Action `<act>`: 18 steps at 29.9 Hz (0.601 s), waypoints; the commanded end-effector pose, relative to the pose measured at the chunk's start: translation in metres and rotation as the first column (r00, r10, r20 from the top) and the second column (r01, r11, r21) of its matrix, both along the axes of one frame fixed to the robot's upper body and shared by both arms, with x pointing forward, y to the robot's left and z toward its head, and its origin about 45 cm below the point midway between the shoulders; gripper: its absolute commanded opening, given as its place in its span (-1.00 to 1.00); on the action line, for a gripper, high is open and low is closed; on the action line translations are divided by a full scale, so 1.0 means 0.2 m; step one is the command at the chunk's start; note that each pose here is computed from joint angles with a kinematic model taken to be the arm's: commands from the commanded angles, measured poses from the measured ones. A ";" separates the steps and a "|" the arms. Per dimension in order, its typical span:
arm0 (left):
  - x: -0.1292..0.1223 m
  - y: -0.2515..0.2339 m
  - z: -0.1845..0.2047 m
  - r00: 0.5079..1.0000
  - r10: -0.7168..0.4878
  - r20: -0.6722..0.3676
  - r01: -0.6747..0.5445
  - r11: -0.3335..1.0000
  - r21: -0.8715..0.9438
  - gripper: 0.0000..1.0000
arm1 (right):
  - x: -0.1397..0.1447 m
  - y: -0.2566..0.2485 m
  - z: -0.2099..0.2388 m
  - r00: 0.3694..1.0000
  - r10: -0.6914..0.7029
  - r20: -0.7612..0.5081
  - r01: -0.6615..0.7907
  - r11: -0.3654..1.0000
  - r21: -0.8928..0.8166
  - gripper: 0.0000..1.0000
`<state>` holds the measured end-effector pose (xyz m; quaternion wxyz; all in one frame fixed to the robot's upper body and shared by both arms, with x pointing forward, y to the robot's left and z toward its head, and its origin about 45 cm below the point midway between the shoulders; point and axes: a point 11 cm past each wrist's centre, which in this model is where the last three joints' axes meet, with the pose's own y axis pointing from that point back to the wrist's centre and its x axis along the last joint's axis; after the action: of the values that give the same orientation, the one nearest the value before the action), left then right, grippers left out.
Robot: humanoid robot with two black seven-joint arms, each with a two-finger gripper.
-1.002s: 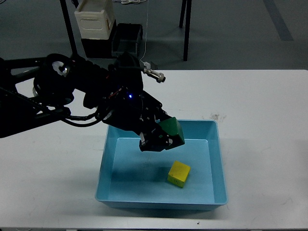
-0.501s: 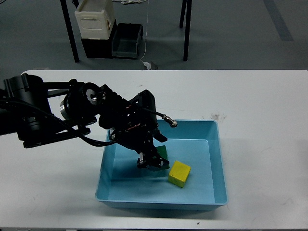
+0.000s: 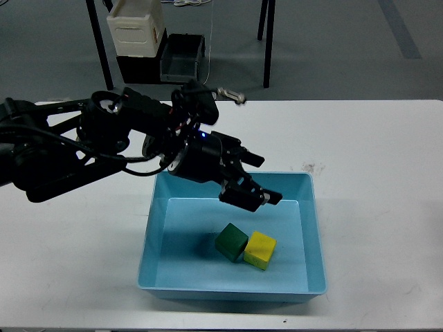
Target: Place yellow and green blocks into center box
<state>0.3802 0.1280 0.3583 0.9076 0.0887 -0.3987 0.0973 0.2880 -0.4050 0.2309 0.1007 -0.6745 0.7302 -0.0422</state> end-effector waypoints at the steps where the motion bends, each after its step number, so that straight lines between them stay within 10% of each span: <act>1: 0.14 0.44 0.16 0.962 0.209 -0.178 -0.262 0.893 -0.366 0.99 | 0.00 0.01 0.00 1.000 0.002 0.003 -0.002 1.000 0.003 1.00; 7: 0.09 0.81 -0.03 0.872 0.295 -0.391 -0.474 0.710 -0.521 0.99 | 0.01 0.03 0.05 0.999 0.018 0.029 -0.018 1.000 0.004 1.00; 18: -0.11 1.07 -0.42 0.629 -0.044 -0.776 -0.754 0.207 -0.623 0.99 | -0.02 0.00 0.00 0.999 -0.020 0.050 0.001 0.932 0.362 1.00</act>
<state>0.3667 0.3287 0.2922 0.8380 -0.2718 0.0441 0.4711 0.2859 -0.4013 0.2356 0.1868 -0.6591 0.7282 0.0206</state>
